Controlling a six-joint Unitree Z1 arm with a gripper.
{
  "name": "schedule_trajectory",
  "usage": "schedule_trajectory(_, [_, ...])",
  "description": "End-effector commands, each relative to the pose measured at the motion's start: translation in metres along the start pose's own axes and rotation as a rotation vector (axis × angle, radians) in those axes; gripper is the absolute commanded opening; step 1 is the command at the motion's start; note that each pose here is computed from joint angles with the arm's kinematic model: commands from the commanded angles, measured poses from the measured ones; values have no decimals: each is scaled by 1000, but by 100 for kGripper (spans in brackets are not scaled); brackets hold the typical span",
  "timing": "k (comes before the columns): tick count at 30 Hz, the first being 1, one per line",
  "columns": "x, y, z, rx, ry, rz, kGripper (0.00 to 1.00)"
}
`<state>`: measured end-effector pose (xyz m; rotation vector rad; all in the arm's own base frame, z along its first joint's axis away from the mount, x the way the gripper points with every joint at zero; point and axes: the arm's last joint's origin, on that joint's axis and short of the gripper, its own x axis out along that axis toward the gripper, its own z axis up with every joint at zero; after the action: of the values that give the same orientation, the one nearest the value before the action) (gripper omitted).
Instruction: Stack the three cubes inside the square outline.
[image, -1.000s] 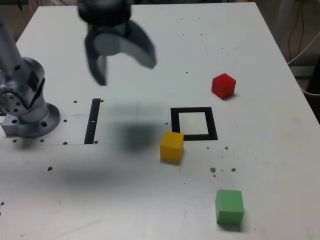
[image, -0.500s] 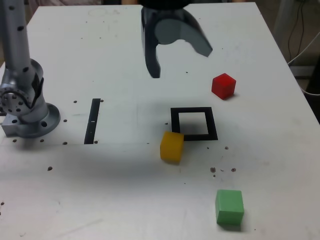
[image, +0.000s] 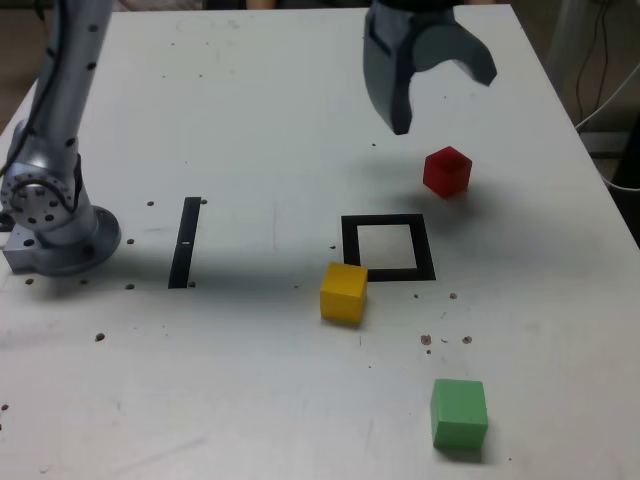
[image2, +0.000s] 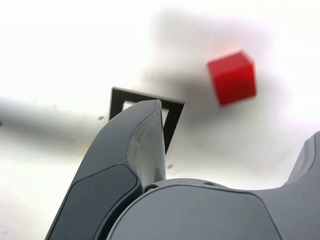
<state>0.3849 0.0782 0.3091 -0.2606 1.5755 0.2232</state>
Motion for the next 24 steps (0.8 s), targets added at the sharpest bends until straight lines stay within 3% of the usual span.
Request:
schedule_trajectory(1, [11,2,10,-20,18,17,97])
schedule_trajectory(17, [68,-15,39,-31,107,39,96])
schedule_trajectory(24, [80,-19,45,-34,112,46,89])
